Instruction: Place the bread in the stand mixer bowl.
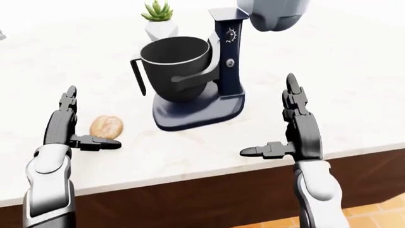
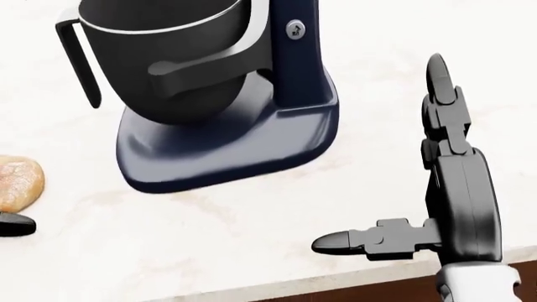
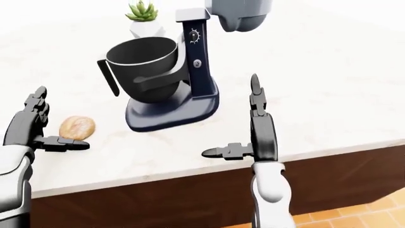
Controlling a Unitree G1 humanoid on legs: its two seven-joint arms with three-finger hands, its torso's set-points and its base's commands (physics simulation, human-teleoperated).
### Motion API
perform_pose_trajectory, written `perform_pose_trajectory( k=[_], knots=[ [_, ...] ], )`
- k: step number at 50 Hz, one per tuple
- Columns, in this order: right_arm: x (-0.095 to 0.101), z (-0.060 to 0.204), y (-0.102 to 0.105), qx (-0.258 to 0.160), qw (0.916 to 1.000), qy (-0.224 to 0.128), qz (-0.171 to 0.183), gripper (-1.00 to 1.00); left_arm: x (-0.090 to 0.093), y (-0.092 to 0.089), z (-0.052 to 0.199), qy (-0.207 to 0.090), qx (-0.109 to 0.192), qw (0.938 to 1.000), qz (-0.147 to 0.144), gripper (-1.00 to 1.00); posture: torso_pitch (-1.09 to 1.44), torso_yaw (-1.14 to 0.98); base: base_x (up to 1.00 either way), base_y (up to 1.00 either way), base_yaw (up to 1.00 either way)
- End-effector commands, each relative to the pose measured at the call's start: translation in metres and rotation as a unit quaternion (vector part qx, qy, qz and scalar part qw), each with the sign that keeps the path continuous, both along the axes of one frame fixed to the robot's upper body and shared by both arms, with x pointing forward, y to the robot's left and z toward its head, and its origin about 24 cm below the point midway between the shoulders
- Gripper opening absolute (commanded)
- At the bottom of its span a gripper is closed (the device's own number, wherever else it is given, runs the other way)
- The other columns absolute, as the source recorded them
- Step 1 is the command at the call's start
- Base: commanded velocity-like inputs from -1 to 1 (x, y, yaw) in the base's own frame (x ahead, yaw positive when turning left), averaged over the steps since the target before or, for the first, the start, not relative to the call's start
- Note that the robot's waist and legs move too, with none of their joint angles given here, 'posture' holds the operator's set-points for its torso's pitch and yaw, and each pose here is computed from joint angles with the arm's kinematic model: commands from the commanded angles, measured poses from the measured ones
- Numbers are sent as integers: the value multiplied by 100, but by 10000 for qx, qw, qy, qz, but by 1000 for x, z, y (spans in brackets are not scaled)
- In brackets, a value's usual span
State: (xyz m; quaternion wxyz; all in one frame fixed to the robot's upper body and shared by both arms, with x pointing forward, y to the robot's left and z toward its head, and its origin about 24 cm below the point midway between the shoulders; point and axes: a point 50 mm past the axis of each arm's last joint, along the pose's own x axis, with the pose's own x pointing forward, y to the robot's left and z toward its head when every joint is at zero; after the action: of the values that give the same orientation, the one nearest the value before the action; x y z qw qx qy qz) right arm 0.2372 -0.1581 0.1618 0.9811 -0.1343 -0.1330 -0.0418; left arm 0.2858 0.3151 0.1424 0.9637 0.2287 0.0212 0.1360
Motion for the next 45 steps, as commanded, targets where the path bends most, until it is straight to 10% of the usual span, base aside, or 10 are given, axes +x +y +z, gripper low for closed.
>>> perform_pose_trajectory(
  k=[1, 12, 14, 15, 20, 24, 33, 45],
  knots=[
    [-4, 14, 2, -27, 9991, -418, 47, 100, 1, 2, -10, 317, 219, 9992, 117, 100, 0, 0, 0, 0, 0],
    [-3, 14, 3, -34, 9991, -415, 53, 100, 11, -1, -25, 713, -321, 9966, -263, 100, 0, 0, 0, 0, 0],
    [-3, 14, 3, -43, 9990, -433, 52, 100, 11, -2, -30, 805, -420, 9953, -324, -4, 0, 0, 0, 0, 0],
    [-3, 14, 3, -52, 9990, -437, 46, 100, 12, -3, -35, 913, -476, 9939, -387, -100, 0, 0, 0, 0, 0],
    [-3, 15, 3, -71, 9989, -470, 36, 100, 10, -12, -56, 1530, -1279, 9764, -828, -100, 0, 0, 0, 0, 0],
    [-4, 16, 3, -72, 9987, -506, 42, 100, 5, -13, -63, 1712, -1241, 9734, -889, -100, 0, 0, 0, 0, 0],
    [-5, 17, 3, -72, 9986, -518, 48, 100, 4, -13, -60, 1659, -1195, 9750, -870, -100, 0, 0, 0, 0, 0],
    [-7, 18, 2, -80, 9986, -524, 7, 100, -3, -6, 2, 879, -1002, 9883, -737, -100, 0, 0, 0, 0, 0]
  ],
)
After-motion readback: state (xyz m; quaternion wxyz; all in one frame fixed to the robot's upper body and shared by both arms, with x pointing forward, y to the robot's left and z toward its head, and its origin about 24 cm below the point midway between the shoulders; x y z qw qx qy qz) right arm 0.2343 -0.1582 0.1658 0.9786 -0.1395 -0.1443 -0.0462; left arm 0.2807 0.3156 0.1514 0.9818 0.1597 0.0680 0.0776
